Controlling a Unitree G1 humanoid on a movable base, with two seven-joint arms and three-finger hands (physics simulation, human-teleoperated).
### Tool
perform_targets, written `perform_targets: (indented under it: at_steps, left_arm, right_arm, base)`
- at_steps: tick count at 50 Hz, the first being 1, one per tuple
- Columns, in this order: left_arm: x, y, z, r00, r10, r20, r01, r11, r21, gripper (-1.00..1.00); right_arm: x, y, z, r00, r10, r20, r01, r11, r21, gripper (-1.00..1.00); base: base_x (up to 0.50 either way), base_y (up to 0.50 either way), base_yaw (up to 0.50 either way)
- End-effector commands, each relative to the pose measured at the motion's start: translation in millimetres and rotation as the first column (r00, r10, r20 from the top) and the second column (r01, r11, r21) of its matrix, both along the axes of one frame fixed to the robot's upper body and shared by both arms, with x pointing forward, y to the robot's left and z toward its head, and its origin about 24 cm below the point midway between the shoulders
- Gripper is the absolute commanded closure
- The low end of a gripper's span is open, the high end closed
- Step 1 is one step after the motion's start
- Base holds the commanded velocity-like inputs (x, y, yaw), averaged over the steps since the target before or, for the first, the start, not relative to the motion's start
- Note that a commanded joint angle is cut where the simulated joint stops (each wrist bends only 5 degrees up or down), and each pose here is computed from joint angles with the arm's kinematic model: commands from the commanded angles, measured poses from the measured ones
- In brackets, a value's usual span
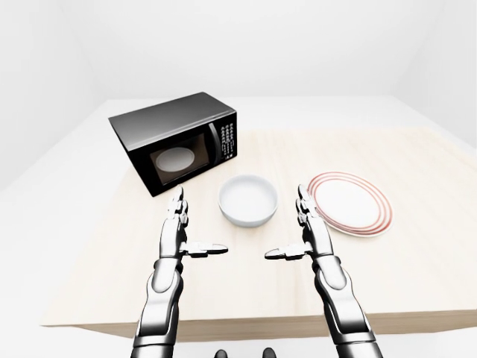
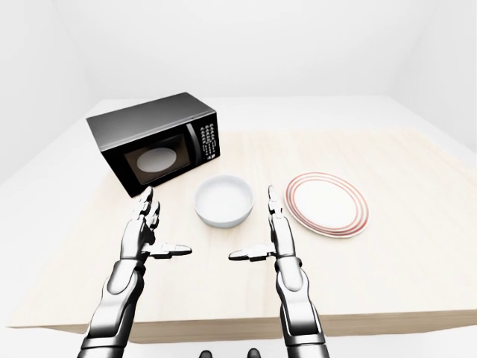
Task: Pick up the white bowl and put it on the plate.
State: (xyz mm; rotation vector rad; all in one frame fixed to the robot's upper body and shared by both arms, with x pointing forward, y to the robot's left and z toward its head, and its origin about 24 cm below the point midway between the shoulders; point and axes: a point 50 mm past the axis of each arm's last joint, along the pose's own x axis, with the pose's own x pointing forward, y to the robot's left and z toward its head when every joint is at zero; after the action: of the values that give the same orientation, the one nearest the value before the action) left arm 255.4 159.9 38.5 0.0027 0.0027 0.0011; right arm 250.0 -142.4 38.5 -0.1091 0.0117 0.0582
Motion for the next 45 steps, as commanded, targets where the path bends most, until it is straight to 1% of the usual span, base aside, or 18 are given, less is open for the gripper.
perform_targets:
  at_steps: [1, 9, 21, 33, 38, 42, 45]
  left_arm:
    - [0.0, 0.0, 0.0, 1.000, 0.000, 0.000, 0.000, 1.000, 0.000, -1.00]
    - [0.0, 0.0, 0.0, 1.000, 0.000, 0.000, 0.000, 1.000, 0.000, -1.00]
    - [0.0, 0.0, 0.0, 1.000, 0.000, 0.000, 0.000, 1.000, 0.000, -1.00]
    - [0.0, 0.0, 0.0, 1.000, 0.000, 0.000, 0.000, 1.000, 0.000, -1.00]
    - [0.0, 0.0, 0.0, 1.000, 0.000, 0.000, 0.000, 1.000, 0.000, -1.00]
    - [0.0, 0.0, 0.0, 1.000, 0.000, 0.000, 0.000, 1.000, 0.000, -1.00]
    - [0.0, 0.0, 0.0, 1.000, 0.000, 0.000, 0.000, 1.000, 0.000, -1.00]
  right_arm:
    - [0.1, 0.1, 0.7, 1.000, 0.001, 0.002, -0.001, 1.000, -0.001, -1.00]
    - [0.0, 0.0, 2.2, 1.000, -0.007, 0.011, 0.007, 1.000, -0.010, -1.00]
    - [-0.1, 1.3, 3.8, 1.000, 0.004, 0.020, -0.003, 1.000, -0.019, -1.00]
    - [3.3, -2.7, 9.9, 0.999, -0.009, 0.034, 0.011, 0.998, -0.055, -1.00]
    - [6.9, -5.0, 14.4, 0.999, -0.022, 0.049, 0.027, 0.995, -0.096, -1.00]
    - [10.2, -8.1, 18.2, 0.997, -0.039, 0.068, 0.050, 0.985, -0.163, -1.00]
    - [14.2, -11.6, 23.4, 0.994, -0.053, 0.094, 0.076, 0.961, -0.266, -1.00]
  base:
    - [0.23, 0.00, 0.00]
    - [0.21, 0.00, 0.00]
    - [0.00, 0.00, 0.00]
    - [0.00, 0.00, 0.00]
    - [0.00, 0.00, 0.00]
    - [0.00, 0.00, 0.00]
    - [0.00, 0.00, 0.00]
